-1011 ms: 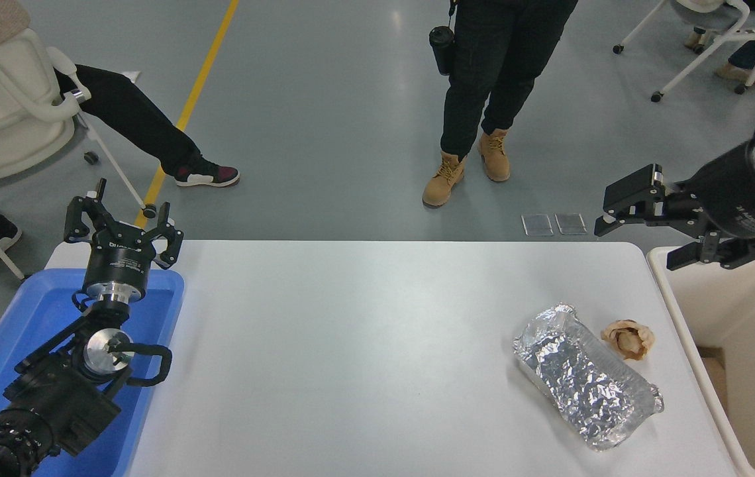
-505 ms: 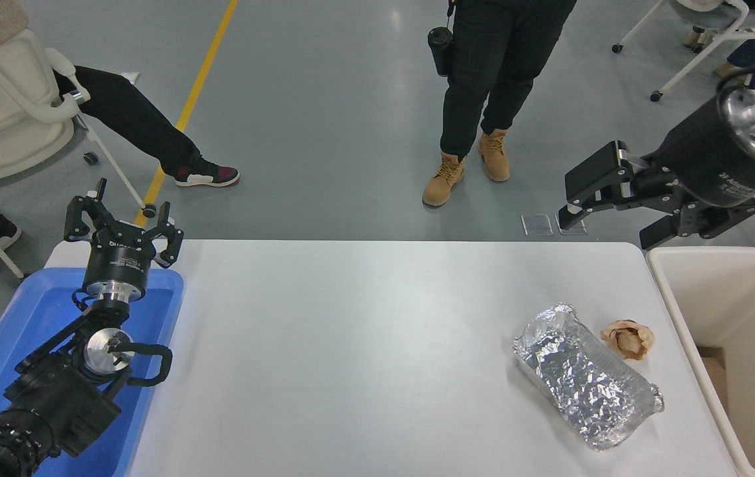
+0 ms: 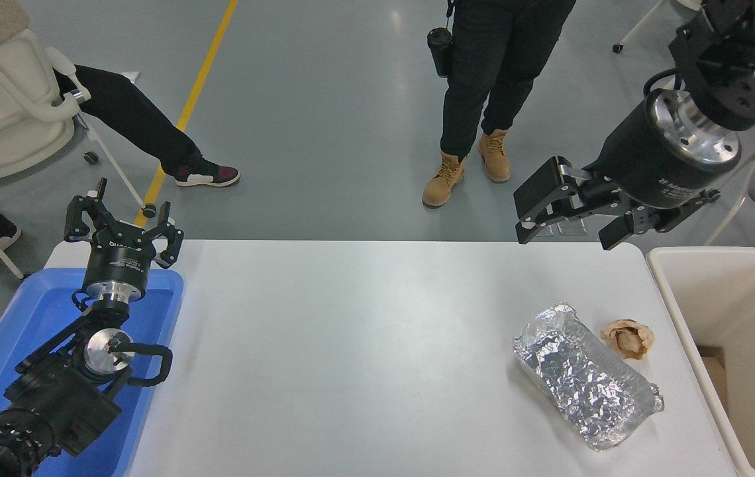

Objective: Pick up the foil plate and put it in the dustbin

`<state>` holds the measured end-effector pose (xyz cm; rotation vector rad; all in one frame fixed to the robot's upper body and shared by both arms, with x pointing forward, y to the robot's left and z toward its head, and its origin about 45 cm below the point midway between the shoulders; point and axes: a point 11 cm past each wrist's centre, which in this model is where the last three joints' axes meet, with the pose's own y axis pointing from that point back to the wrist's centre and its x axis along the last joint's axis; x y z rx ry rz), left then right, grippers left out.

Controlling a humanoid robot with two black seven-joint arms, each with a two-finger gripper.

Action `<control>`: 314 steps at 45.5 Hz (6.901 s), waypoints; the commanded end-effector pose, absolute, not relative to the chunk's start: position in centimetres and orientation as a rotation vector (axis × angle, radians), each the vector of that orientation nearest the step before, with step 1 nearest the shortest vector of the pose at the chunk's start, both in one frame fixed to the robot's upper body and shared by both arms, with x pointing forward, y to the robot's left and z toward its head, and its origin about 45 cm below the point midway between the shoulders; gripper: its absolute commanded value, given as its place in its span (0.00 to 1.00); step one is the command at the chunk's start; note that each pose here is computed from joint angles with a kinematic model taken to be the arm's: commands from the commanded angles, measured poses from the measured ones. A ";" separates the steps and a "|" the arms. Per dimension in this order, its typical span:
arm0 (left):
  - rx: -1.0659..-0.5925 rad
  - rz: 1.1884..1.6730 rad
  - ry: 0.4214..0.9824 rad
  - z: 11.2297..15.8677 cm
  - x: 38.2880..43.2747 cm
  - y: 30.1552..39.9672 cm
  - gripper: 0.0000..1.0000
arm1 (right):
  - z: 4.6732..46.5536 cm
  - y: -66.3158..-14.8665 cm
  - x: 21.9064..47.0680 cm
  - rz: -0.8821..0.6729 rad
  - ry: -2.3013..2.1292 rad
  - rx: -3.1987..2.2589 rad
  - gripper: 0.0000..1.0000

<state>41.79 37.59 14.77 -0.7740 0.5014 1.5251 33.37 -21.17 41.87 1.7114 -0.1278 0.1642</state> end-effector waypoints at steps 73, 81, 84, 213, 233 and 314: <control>-0.772 1.527 0.501 14.72 41.74 37.67 0.99 | 9.1 -38.5 24.5 -0.484 -0.801 1.426 1.00; -0.772 1.527 0.501 14.72 41.74 37.67 0.99 | 7.7 -38.2 24.0 -0.498 -0.835 1.423 0.98; -0.774 1.525 0.503 14.72 41.76 37.56 0.99 | 7.3 -38.5 23.9 -0.498 -0.851 1.415 0.97; -0.773 1.526 0.501 14.75 41.76 37.63 0.99 | 41.3 -39.6 36.3 0.007 -1.085 1.665 0.00; -0.773 1.526 0.500 14.79 41.79 37.65 0.99 | 39.1 -47.1 37.9 -0.011 -1.248 1.450 0.00; -0.772 1.527 0.501 14.72 41.74 37.67 0.99 | 10.4 -63.1 23.9 -0.363 -1.773 0.780 0.00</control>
